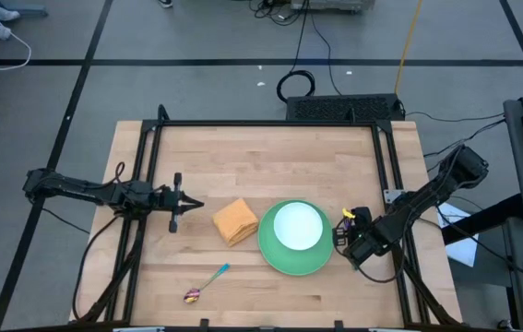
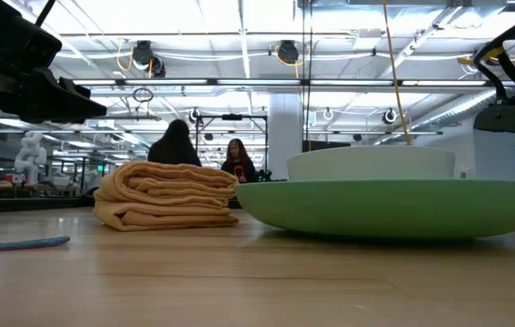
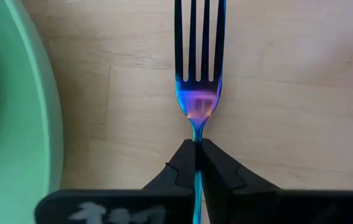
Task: Set table place
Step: Put the purple fork to the right of the light green plate
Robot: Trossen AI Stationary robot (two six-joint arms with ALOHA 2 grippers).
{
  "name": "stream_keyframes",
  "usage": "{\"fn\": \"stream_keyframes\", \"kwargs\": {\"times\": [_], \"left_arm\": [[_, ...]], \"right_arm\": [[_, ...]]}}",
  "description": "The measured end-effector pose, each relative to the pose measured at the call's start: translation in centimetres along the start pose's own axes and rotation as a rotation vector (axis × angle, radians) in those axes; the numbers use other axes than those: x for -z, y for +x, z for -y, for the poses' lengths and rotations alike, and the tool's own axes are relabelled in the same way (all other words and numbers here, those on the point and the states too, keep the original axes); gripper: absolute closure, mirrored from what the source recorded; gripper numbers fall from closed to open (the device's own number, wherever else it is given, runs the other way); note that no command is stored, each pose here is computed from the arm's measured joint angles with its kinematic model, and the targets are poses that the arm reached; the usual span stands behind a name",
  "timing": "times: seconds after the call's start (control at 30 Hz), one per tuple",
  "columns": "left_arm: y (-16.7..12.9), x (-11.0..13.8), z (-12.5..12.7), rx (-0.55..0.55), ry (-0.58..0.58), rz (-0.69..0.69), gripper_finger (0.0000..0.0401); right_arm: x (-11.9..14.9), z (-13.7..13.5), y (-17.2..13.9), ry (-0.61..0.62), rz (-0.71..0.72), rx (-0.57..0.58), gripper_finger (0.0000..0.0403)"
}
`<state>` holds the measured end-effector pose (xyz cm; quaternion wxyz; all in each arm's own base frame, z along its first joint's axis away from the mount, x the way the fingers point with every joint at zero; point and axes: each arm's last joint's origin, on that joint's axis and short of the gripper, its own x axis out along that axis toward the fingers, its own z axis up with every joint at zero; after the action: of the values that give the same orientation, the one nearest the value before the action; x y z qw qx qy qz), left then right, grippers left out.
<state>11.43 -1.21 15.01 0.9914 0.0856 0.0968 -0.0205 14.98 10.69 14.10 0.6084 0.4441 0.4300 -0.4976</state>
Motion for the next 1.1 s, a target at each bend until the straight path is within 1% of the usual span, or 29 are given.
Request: {"fn": "stream_keyframes", "kwargs": {"times": [0.9, 1.1], "left_arm": [[0.00, 0.02, 0.00, 0.000, 0.000, -0.002, 0.0382], [0.00, 0.04, 0.01, 0.001, 0.000, -0.004, 0.0382]], "right_arm": [[0.43, -0.31, 0.74, -0.017, 0.008, 0.014, 0.0402], [0.53, -0.43, 0.77, -0.029, -0.003, 0.000, 0.0380]]}}
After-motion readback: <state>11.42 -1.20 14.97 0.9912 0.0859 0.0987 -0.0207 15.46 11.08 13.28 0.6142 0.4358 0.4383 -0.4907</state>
